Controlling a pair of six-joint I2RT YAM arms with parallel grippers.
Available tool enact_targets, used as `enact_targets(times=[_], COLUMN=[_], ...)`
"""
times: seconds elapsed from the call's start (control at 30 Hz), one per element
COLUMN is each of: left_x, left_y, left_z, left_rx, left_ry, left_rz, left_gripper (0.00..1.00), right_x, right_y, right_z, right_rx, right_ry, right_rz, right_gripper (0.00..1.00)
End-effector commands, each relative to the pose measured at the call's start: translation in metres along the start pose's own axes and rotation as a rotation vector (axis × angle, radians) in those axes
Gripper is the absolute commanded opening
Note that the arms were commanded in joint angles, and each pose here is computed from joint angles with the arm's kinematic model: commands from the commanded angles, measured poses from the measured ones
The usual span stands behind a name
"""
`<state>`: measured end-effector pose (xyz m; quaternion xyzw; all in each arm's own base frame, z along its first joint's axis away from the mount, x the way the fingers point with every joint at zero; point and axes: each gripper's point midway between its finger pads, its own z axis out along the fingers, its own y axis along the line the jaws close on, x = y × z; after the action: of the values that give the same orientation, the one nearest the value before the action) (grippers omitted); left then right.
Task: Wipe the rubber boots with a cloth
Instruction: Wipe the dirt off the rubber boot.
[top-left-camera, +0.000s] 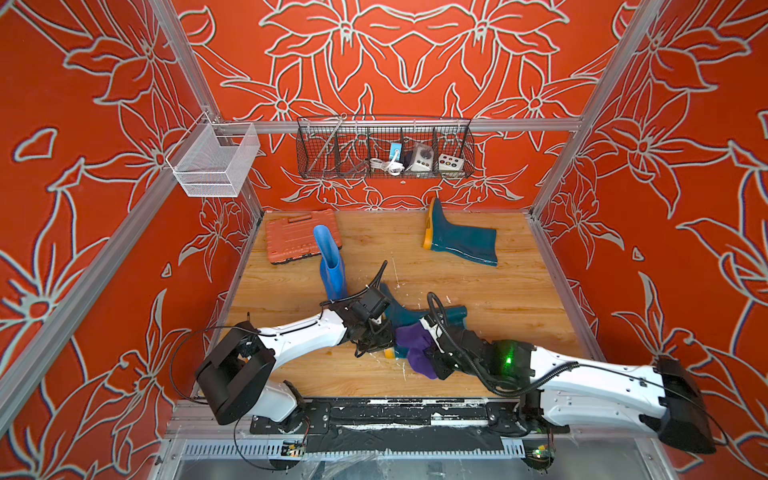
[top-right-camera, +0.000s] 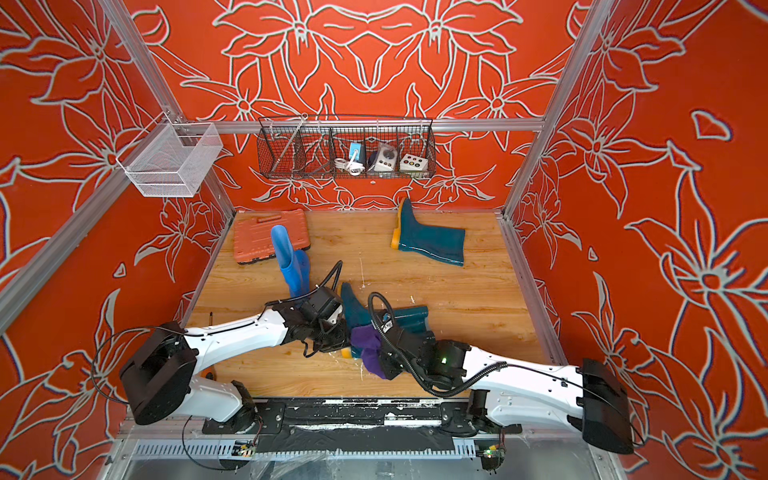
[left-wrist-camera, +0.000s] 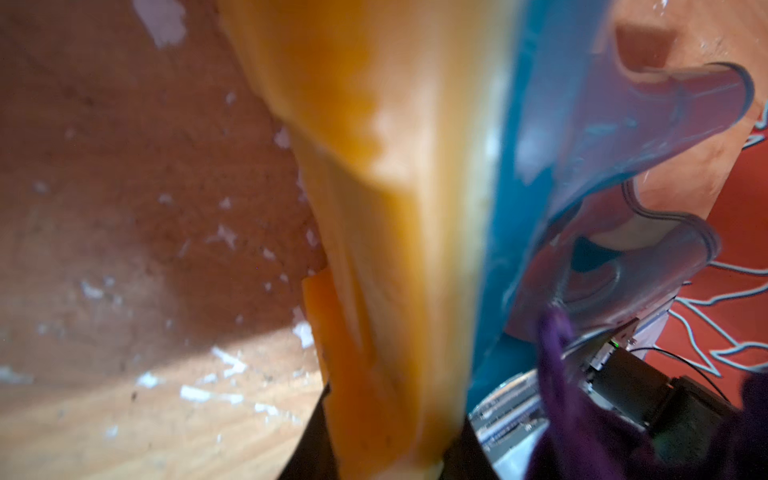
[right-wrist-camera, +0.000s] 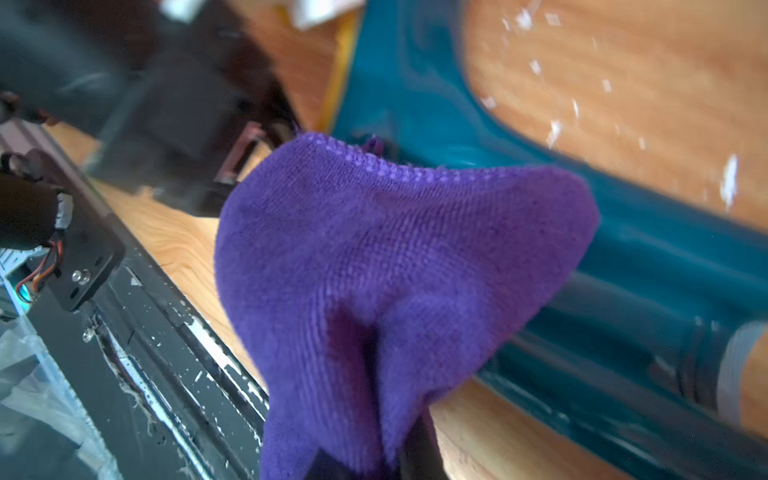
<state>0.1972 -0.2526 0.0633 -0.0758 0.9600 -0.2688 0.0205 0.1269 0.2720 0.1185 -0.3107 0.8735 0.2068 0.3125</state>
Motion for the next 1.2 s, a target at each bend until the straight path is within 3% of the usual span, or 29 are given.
enact_targets(times=[0.0, 0.17, 0.37, 0.57, 0.73, 0.83, 0.97, 1.17], left_x=[0.009, 0.012, 0.013, 0.012, 0.009, 0.005, 0.0, -0.005], left_y=[-0.018, -0.035, -0.039, -0.04, -0.036, -0.033, -0.034, -0.04], left_z=[-0.016, -0.026, -0.037, -0.055, -0.066, -0.067, -0.063, -0.06], left_rx=[0.062, 0.149, 0.207, 0.255, 0.269, 0.269, 0.278, 0.305], left_ry=[0.077, 0.104, 0.12, 0.109, 0.089, 0.083, 0.084, 0.092], left_rz=[-0.026, -0.015, -0.032, -0.041, -0.05, -0.057, -0.07, -0.085], left_gripper=[0.0, 0.0, 0.0, 0.0, 0.0, 0.0, 0.0, 0.0], right_x=[-0.029, -0.031, -0.02, 0.007, 0.01, -0.004, -0.017, -0.034], right_y=[0.003, 0.004, -0.025, -0.114, -0.158, -0.142, -0.1, -0.023], right_z=[0.003, 0.013, 0.014, -0.007, -0.055, -0.071, -0.062, -0.042], right_rx=[0.069, 0.095, 0.211, 0.36, 0.449, 0.348, 0.142, 0.072], right_ry=[-0.128, -0.128, -0.112, -0.092, -0.189, -0.243, -0.227, -0.244], right_rz=[-0.096, -0.181, -0.227, 0.031, 0.159, 0.169, 0.161, -0.11], right_gripper=[0.0, 0.0, 0.0, 0.0, 0.0, 0.0, 0.0, 0.0])
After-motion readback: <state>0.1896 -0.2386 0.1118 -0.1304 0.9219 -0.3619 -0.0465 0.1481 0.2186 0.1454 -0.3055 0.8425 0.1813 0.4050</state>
